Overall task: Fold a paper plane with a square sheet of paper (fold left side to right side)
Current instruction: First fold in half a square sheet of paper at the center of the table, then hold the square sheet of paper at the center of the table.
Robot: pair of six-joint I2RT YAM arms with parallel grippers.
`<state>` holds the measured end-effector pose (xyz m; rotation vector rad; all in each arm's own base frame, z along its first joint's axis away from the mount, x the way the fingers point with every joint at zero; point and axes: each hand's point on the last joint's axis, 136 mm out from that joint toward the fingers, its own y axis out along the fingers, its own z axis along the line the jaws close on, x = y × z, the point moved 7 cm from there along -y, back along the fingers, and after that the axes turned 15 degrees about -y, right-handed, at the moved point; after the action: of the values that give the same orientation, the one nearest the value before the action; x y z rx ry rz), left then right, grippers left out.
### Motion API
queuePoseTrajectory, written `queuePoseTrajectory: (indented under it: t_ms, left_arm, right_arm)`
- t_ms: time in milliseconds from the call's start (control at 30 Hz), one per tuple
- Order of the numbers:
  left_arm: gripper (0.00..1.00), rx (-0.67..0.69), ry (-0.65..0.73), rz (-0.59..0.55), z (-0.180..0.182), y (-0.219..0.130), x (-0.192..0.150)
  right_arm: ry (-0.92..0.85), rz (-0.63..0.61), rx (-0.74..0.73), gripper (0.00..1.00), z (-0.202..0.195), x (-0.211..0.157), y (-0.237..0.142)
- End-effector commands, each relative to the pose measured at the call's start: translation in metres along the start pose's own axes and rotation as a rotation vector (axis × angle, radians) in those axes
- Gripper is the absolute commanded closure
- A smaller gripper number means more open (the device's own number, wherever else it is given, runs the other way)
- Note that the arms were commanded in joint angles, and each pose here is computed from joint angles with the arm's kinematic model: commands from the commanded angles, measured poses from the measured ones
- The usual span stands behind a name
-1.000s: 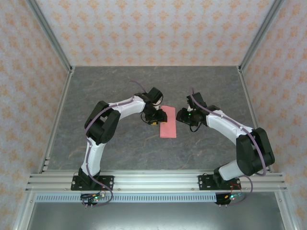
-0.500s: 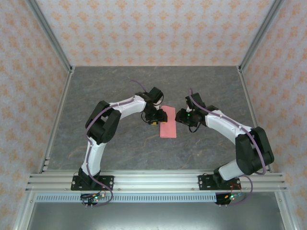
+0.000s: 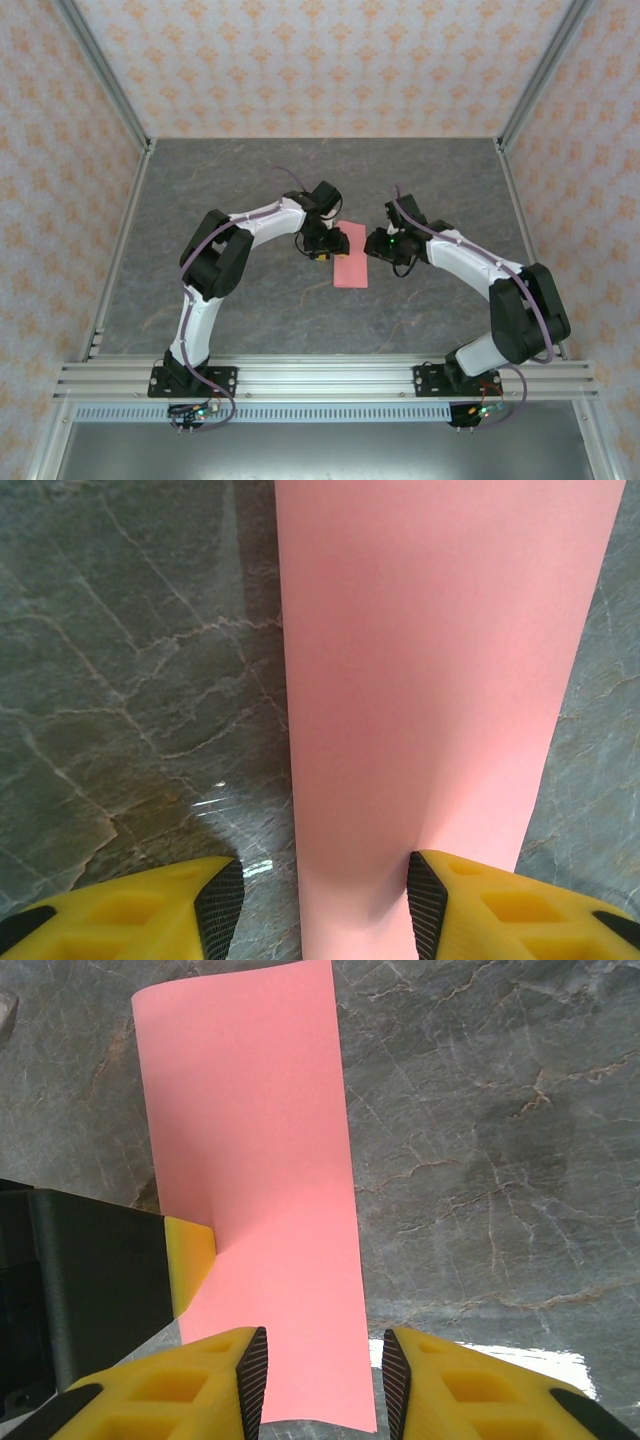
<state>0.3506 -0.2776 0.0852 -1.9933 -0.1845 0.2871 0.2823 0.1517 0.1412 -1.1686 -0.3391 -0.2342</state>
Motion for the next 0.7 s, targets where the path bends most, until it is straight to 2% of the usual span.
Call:
queuePoseTrajectory:
  t_ms: [0, 667]
  left_arm:
    - [0.48, 0.100, 0.020, 0.067, 0.0179, 0.0451, -0.0140]
    - [0.48, 0.110, 0.030, 0.082, 0.0223, 0.0465, -0.0170]
  right_arm:
    - [0.000, 0.006, -0.005, 0.62, 0.0019, 0.0015, 0.0041]
    - [-0.002, 0.030, 0.002, 0.62, 0.0055, 0.0002, 0.0113]
